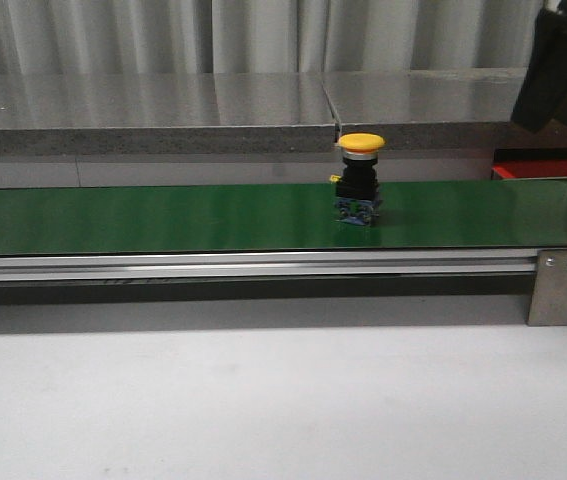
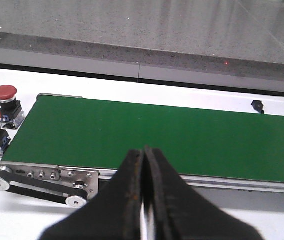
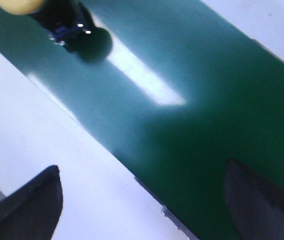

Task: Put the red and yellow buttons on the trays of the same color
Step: 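Grasp the yellow button on the belt with the right gripper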

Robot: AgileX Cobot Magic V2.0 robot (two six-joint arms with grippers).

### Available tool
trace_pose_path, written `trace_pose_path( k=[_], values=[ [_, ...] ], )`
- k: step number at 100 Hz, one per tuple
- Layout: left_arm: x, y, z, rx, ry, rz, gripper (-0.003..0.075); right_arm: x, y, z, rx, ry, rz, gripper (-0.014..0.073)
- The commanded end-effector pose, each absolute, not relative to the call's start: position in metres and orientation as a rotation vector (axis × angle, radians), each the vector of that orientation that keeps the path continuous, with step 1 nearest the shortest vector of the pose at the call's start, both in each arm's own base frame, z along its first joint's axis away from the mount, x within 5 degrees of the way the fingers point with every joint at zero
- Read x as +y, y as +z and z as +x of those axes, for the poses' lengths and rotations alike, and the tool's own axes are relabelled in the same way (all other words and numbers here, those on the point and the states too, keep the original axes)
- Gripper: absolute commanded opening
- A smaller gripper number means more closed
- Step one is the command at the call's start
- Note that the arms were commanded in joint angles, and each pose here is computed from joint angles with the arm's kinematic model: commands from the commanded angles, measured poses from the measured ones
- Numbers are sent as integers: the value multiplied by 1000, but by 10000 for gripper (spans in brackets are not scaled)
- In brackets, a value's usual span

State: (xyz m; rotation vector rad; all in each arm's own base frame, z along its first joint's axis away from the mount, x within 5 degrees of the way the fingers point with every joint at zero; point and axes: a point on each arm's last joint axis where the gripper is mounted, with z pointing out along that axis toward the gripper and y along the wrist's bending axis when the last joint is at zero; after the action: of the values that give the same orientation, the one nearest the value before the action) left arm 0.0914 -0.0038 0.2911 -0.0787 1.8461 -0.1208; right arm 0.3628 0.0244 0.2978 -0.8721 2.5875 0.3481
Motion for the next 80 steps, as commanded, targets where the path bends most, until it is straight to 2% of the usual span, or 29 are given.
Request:
trace_pose_path(
  k=[1,37,58,68,80],
  values=[
    [-4,306,93,1744,-131,-82,-19,42,320,358,2459,326,-912,644],
    [-4,306,93,1744,-131,-82,-19,109,312,371,2259,269,-1035,644],
    [-4,306,93,1744,-131,-82,-19,117,300,382,2231,236,-1020,638],
    [-4,306,93,1744,-131,-82,-19,116,295,385,2245,212,-1032,551],
    [-4,306,93,1744,-131,-82,-19,111,287,386,2304,145,-1046,337]
  ],
)
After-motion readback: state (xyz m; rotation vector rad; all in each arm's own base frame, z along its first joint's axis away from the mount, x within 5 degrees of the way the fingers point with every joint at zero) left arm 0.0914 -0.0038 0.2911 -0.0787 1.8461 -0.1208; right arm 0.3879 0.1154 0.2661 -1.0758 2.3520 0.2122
